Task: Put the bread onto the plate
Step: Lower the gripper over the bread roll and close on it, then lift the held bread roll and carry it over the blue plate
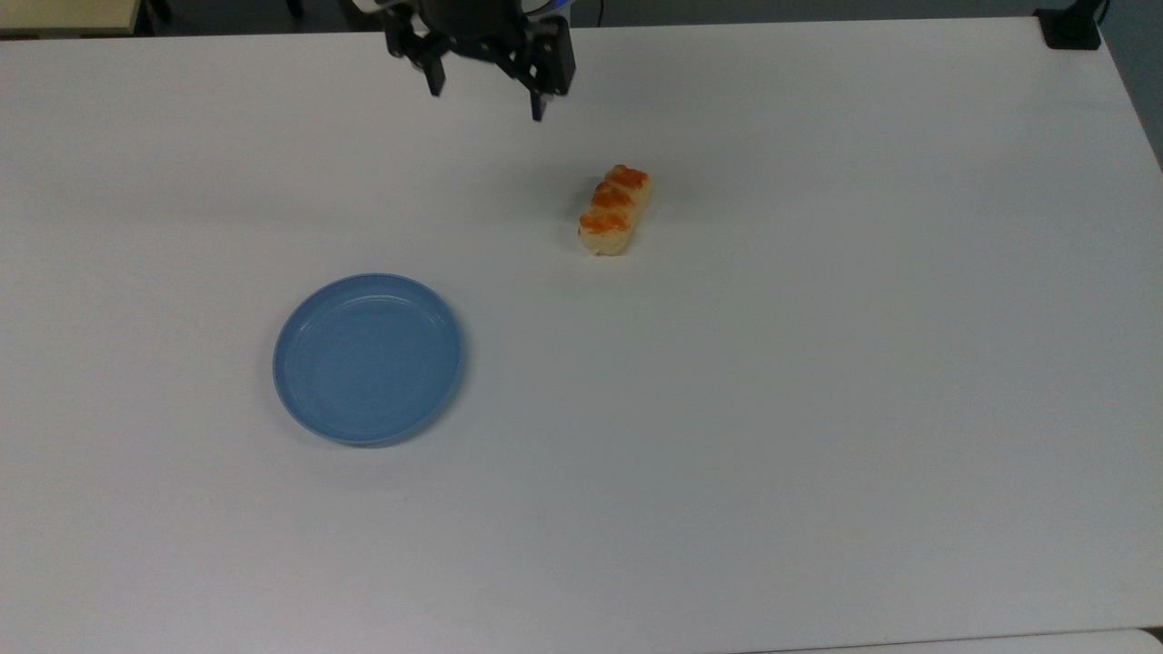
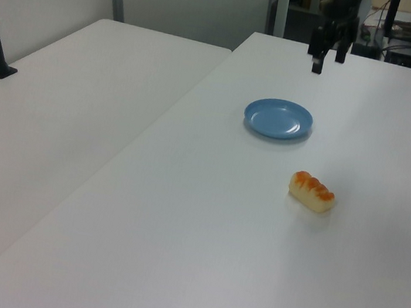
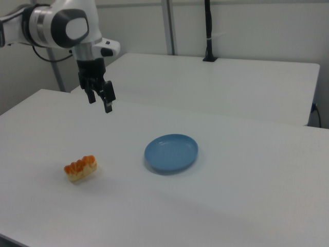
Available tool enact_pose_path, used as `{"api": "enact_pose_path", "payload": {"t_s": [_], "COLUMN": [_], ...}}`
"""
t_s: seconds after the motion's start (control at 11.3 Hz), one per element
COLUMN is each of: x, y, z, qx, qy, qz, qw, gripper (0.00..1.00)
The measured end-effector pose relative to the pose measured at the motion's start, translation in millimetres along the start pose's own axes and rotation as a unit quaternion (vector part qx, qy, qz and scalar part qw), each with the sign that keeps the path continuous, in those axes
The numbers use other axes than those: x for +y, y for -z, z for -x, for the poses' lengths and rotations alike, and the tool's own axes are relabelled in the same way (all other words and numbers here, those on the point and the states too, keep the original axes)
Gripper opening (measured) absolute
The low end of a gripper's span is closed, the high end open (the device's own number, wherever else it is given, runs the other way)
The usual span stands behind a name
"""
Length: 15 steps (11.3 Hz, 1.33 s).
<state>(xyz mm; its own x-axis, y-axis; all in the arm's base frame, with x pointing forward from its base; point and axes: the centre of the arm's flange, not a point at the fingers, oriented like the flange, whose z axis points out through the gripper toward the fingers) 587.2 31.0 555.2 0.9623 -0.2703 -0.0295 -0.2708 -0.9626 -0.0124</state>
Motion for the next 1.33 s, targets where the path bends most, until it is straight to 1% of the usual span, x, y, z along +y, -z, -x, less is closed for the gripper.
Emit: {"api": "enact_pose_path", "payload": {"t_s": [0.09, 0.27, 0.44, 0.62, 0.8, 0.98, 1.15, 1.24, 1.33], "x": [-10.9, -47.8, -89.1, -112.1, -117.0, -114.9, -110.4, -108.3, -107.7], "y": [-18.0, -61.3, -113.0, -155.6, -195.6, -232.2, -243.1, -244.6, -244.9], "z": [0.9, 11.2, 32.4, 54.7, 67.2, 70.6, 70.1, 70.0, 69.8], "qx": [-0.003, -0.006, -0.019, -0.028, -0.027, -0.03, -0.035, -0.035, -0.035], "qy": [0.0, 0.012, 0.033, 0.035, 0.024, 0.018, 0.016, 0.017, 0.017], "qz": [-0.002, 0.0, 0.008, 0.018, 0.037, 0.052, 0.06, 0.063, 0.064], "qw": [1.0, 0.9999, 0.9993, 0.9988, 0.9987, 0.9981, 0.9975, 0.9972, 0.9972], "gripper": [1.0, 1.0, 1.0, 1.0, 1.0, 1.0, 0.96, 0.89, 0.71]}}
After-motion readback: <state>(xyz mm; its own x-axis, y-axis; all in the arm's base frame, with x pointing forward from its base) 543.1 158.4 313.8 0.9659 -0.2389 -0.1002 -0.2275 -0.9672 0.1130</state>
